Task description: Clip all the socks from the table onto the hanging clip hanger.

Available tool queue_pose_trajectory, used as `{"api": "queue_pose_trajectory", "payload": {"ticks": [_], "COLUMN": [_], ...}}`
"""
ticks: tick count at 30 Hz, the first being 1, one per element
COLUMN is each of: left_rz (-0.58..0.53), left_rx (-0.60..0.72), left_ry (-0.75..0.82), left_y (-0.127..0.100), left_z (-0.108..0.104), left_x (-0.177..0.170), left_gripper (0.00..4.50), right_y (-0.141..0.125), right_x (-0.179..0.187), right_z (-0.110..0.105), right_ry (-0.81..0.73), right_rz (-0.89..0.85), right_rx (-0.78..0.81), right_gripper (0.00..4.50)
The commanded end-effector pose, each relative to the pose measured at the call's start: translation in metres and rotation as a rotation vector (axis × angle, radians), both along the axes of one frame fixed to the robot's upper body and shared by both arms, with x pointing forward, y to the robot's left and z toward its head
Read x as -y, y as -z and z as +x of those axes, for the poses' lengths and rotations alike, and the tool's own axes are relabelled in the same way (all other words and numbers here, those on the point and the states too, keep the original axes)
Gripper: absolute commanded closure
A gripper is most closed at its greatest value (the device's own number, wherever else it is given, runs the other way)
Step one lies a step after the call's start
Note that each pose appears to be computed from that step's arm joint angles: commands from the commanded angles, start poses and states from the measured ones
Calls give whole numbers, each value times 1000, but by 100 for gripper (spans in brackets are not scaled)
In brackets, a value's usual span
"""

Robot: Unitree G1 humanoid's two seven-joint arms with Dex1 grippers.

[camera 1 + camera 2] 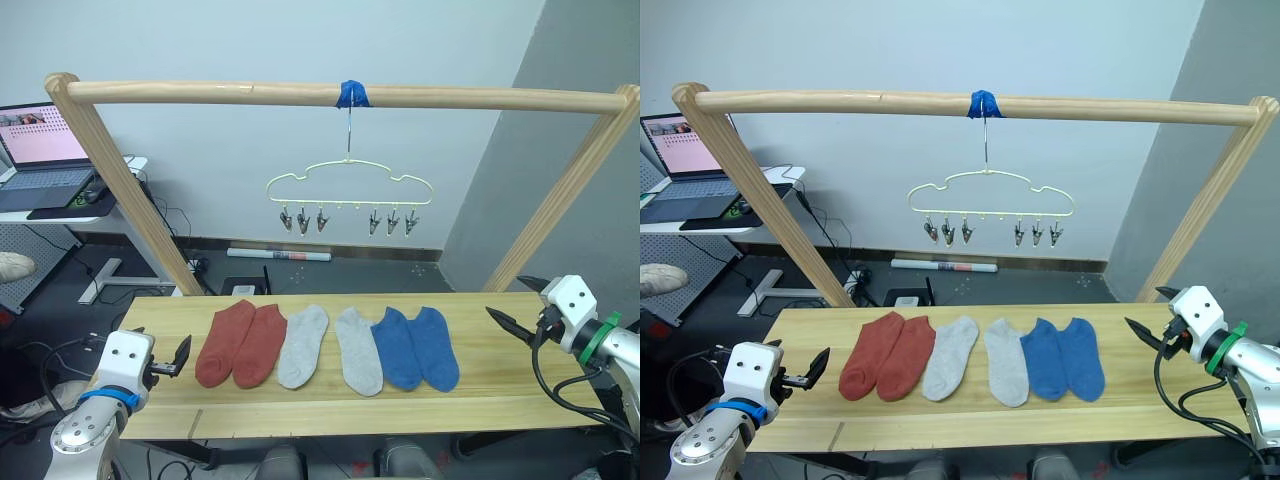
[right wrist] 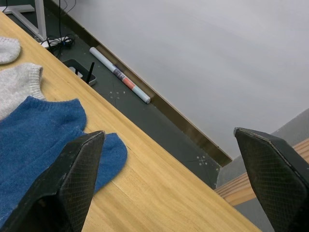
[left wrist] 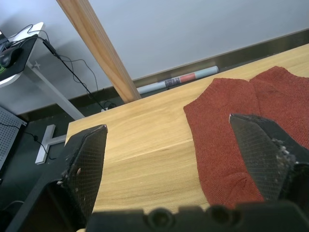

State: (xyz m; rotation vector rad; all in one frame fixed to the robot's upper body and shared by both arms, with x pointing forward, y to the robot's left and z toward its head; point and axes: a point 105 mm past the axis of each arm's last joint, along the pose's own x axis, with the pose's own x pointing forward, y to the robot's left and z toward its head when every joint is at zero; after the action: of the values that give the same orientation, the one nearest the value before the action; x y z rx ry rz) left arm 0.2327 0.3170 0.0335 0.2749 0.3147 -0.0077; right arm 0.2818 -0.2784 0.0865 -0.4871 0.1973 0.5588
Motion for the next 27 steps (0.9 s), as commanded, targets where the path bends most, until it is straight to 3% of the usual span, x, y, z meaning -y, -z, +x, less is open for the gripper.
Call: {"api": "queue_pose_trajectory", "payload": {"ticks": [1,15,21,27], "left_rz": [23,56,-13,-115], "left_rx": [64,165,219,277], "left_ry": [-5,28,59,135], "left_y": [-15,-28,-35,-53], "left_z": [5,11,11,32], "left_x": [-4,-5,7,42], "left_gripper": [3,3,3,3], "right_y": [-12,-2,-2,-12], "right_x": [7,12,7,-11], "right_z": [3,2,1,-2], "right_ry": [1,-1,-4,-33], "right_rz": [-26,-21,-13,29], "right_rx": [48,52,57,73], "right_gripper": [0,0,0,0]}}
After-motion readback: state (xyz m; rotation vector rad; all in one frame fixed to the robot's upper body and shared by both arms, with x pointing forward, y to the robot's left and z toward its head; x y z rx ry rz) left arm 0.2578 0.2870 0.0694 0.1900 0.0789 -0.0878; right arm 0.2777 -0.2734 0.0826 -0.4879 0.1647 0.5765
